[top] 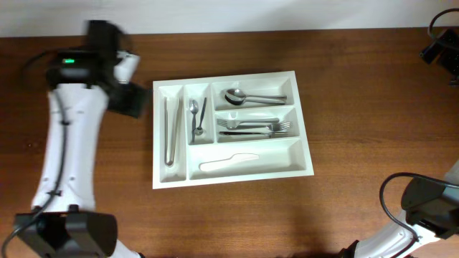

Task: Pack container

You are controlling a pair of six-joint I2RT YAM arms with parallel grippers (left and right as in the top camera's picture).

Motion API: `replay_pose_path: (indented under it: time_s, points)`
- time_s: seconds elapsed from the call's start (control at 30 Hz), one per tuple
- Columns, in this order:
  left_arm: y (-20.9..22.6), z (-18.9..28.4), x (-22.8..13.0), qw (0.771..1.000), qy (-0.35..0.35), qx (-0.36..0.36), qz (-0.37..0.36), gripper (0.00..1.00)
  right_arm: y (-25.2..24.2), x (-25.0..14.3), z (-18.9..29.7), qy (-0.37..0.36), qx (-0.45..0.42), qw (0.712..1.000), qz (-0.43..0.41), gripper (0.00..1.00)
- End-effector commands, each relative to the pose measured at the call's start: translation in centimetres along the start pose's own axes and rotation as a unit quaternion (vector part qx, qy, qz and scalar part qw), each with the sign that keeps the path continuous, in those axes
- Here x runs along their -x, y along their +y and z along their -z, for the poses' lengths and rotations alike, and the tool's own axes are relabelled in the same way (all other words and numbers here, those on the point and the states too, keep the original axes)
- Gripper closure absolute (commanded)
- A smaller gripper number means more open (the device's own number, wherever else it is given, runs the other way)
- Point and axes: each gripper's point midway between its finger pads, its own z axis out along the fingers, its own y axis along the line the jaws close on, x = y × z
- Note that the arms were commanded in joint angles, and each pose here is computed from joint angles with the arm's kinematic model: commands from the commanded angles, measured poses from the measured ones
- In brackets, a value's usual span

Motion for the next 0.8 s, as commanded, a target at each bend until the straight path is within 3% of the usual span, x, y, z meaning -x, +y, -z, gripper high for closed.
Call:
replay_pose_path:
  time_s: [0.0,0.27,0.77]
  points:
    - [4.6,-0.2,-1.6,0.995,0.006,0.013,0.1,0.01,0.0,-0.1,0.2,-0.001,0.001,1.0,-0.004,0.01]
    - [8.0,-0.8,-3.5,0.988,0.017,0.013,0.153,0.01,0.0,-0.1,0.2,-0.001,0.001,1.0,-0.004,0.01]
    - [8.1,-0.8,-3.3,0.988,0.014,0.014,0.154,0.01,0.1,-0.1,0.1,0.0,0.001,1.0,-0.004,0.01]
